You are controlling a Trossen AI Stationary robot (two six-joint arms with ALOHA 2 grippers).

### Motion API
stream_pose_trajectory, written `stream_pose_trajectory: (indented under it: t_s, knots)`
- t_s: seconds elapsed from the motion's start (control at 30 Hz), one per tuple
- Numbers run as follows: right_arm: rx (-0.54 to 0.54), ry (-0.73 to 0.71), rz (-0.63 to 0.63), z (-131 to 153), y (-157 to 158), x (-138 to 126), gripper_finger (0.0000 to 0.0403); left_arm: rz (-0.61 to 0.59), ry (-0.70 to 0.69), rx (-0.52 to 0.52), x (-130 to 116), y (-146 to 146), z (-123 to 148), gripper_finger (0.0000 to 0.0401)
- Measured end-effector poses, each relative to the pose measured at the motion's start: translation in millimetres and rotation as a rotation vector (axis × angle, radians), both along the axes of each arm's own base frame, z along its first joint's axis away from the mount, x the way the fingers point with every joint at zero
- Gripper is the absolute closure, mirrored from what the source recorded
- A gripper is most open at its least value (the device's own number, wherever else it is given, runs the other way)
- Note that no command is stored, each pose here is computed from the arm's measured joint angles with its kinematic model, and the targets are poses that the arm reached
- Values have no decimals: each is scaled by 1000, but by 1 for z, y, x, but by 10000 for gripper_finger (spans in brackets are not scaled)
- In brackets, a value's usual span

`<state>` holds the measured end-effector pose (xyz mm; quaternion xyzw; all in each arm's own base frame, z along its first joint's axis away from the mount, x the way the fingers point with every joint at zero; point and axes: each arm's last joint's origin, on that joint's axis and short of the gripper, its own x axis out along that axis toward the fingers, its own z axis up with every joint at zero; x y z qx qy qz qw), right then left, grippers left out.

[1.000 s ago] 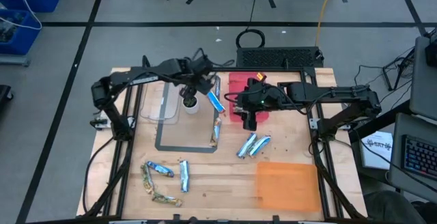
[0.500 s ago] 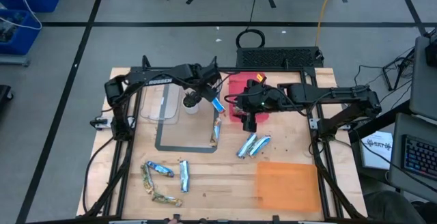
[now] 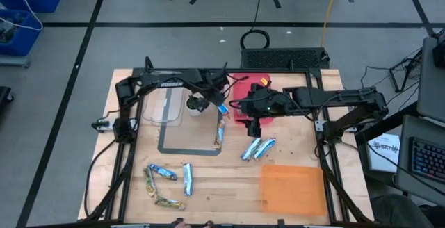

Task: Pick and place Granola Bars by type
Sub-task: Put the red granola bar into the red bin

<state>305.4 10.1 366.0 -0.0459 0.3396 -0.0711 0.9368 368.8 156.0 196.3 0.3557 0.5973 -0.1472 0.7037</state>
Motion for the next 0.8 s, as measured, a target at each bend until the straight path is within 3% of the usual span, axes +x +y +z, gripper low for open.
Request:
stream_pose_trajectory:
  t_s: [0.57, 0.7, 0.8]
  knots:
    - [8, -29, 4, 2, 3, 2, 124, 10, -62, -50, 4, 6, -4, 77]
    - [8, -30, 4, 2, 3, 2, 124, 24, -16, -94, 5, 3, -18, 77]
    - [9, -34, 4, 3, 3, 2, 124, 44, 1, -61, 9, 1, -24, 77]
